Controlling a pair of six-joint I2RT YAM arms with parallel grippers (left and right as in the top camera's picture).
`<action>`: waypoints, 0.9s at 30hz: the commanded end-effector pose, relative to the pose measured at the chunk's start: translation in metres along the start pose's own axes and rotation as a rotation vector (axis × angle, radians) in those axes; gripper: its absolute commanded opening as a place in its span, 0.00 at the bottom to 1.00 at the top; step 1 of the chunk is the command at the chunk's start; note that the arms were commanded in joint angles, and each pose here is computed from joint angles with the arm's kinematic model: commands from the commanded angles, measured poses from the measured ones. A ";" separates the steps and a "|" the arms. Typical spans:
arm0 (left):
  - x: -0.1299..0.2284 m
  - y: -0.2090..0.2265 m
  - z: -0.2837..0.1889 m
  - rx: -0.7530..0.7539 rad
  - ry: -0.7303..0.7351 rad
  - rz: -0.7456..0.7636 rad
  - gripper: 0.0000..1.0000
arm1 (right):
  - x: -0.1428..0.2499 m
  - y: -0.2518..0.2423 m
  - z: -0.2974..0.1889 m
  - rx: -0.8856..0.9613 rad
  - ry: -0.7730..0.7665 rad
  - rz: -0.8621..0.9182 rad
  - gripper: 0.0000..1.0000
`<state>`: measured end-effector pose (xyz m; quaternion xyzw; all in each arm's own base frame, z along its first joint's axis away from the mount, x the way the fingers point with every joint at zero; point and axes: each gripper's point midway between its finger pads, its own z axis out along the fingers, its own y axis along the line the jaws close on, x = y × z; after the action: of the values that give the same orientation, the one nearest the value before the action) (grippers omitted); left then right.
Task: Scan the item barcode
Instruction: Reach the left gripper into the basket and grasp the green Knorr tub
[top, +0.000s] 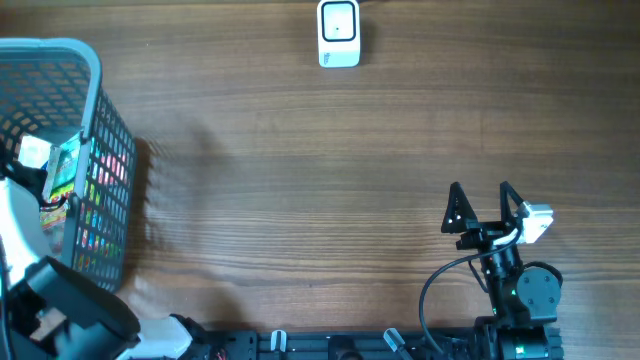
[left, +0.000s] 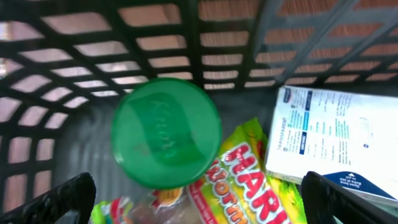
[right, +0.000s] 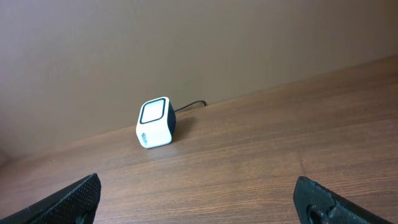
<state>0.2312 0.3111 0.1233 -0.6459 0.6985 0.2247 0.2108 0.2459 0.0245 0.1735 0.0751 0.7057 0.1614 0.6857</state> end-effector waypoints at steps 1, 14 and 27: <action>0.008 -0.002 0.018 -0.006 0.035 0.036 1.00 | -0.002 -0.002 0.000 0.011 -0.012 0.006 1.00; 0.009 0.024 0.047 -0.046 0.039 0.010 1.00 | -0.002 -0.002 0.000 0.011 -0.012 0.006 1.00; 0.008 0.034 0.054 -0.081 -0.036 -0.009 0.73 | -0.002 -0.002 0.000 0.011 -0.012 0.006 1.00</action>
<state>0.2046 0.3343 0.0726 -0.6520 0.6899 0.2422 0.2006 0.2459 0.0245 0.1735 0.0751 0.7057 0.1614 0.6857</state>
